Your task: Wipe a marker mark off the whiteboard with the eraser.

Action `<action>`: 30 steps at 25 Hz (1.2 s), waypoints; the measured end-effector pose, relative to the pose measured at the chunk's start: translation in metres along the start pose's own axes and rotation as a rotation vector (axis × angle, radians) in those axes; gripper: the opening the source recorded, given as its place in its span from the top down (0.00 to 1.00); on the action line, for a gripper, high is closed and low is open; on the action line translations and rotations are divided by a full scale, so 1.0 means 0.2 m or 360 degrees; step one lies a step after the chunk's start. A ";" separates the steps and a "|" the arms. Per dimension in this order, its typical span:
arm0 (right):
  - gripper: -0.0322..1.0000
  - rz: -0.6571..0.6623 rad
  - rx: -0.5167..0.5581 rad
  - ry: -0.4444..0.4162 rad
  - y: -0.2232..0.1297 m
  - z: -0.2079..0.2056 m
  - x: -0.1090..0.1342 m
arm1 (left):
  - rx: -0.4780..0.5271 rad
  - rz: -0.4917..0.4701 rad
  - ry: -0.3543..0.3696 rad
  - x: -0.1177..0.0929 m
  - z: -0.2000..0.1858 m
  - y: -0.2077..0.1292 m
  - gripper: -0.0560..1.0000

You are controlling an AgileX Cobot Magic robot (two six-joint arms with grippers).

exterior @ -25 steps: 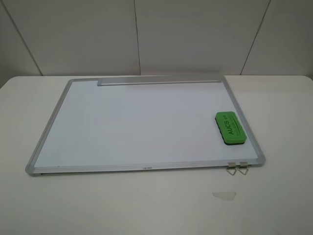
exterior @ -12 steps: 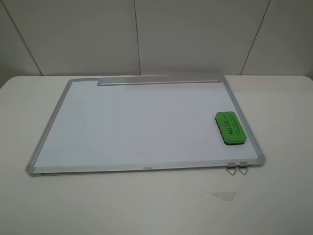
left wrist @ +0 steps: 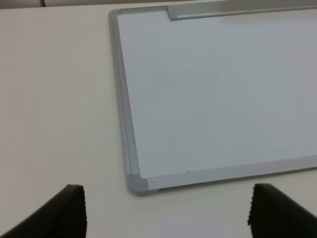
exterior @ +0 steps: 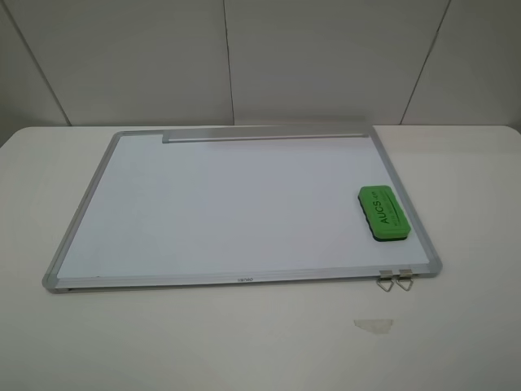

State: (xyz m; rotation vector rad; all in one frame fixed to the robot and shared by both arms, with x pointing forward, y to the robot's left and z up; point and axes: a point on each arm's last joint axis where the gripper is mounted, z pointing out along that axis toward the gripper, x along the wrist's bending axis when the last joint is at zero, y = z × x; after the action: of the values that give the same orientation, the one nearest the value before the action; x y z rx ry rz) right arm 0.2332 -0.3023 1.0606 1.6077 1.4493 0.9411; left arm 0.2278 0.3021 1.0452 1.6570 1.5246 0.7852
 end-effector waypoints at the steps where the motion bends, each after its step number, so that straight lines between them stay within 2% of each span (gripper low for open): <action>1: 0.18 0.0001 -0.0018 0.0001 0.00 -0.01 0.00 | 0.0000 0.0000 0.0000 0.00 0.00 0.00 0.30; 30: 0.17 0.0000 -0.0029 0.0005 -0.01 -0.01 0.00 | 0.0000 0.0000 0.0000 0.00 0.00 0.00 0.30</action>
State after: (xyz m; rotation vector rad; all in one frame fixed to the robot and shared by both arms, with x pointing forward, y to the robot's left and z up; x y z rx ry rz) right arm 0.2302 -0.3022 1.0604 1.5936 1.4388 0.9543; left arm 0.2278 0.3021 1.0452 1.6570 1.5246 0.7852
